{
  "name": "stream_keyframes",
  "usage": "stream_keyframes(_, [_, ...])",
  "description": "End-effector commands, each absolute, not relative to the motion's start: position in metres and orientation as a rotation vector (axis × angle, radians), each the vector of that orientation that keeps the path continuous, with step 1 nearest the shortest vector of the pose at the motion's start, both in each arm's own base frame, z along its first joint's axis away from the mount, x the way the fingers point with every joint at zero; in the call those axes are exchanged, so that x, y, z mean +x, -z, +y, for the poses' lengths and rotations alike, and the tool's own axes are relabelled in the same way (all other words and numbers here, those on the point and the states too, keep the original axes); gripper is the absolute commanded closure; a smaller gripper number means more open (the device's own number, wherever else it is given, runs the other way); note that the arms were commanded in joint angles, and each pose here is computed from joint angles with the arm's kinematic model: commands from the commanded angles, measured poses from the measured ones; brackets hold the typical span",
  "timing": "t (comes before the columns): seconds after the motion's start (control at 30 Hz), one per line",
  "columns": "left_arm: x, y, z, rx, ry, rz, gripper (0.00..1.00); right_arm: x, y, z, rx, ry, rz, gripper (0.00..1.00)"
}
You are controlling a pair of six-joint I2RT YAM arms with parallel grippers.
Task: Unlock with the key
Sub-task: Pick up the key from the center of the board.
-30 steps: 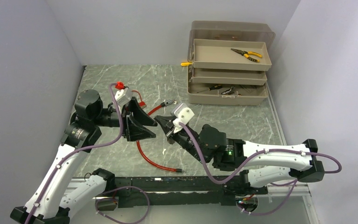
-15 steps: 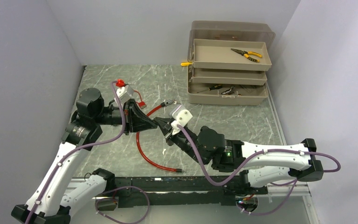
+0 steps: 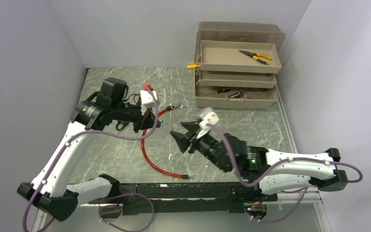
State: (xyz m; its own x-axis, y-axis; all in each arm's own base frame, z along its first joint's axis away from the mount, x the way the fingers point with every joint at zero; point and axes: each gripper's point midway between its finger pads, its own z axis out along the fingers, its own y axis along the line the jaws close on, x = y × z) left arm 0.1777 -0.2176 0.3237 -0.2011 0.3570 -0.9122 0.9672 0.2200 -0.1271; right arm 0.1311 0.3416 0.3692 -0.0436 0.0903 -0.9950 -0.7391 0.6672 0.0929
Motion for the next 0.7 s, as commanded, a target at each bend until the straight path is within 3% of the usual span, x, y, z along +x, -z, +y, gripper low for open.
stream_keyframes(0.0, [0.174,-0.269,-0.182,1.634,0.609,1.775,1.00,0.146,-0.388,0.287,-0.353,-0.820,1.492,0.47])
stream_keyframes(0.13, [0.164,-0.254,-0.173,2.009,0.335,1.649,1.00,0.164,-0.384,0.255,-0.275,-0.826,1.502,0.47])
stream_keyframes(0.3, [0.160,-0.236,-0.156,2.447,-0.194,1.295,1.00,0.189,-0.375,0.238,-0.203,-0.785,1.538,0.46])
stream_keyframes(0.4, [0.170,-0.241,-0.156,2.484,-0.330,1.213,1.00,0.203,-0.368,0.232,-0.160,-0.748,1.575,0.46])
stream_keyframes(0.5, [0.177,-0.246,-0.152,2.533,-0.527,0.984,1.00,0.214,-0.368,0.222,-0.135,-0.712,1.593,0.45])
stream_keyframes(0.57, [0.175,-0.253,-0.160,2.508,-0.530,0.857,1.00,0.214,-0.371,0.224,-0.162,-0.743,1.579,0.43])
stream_keyframes(0.67, [0.173,-0.258,-0.163,2.510,-0.512,0.850,1.00,0.213,-0.364,0.239,-0.240,-0.804,1.586,0.38])
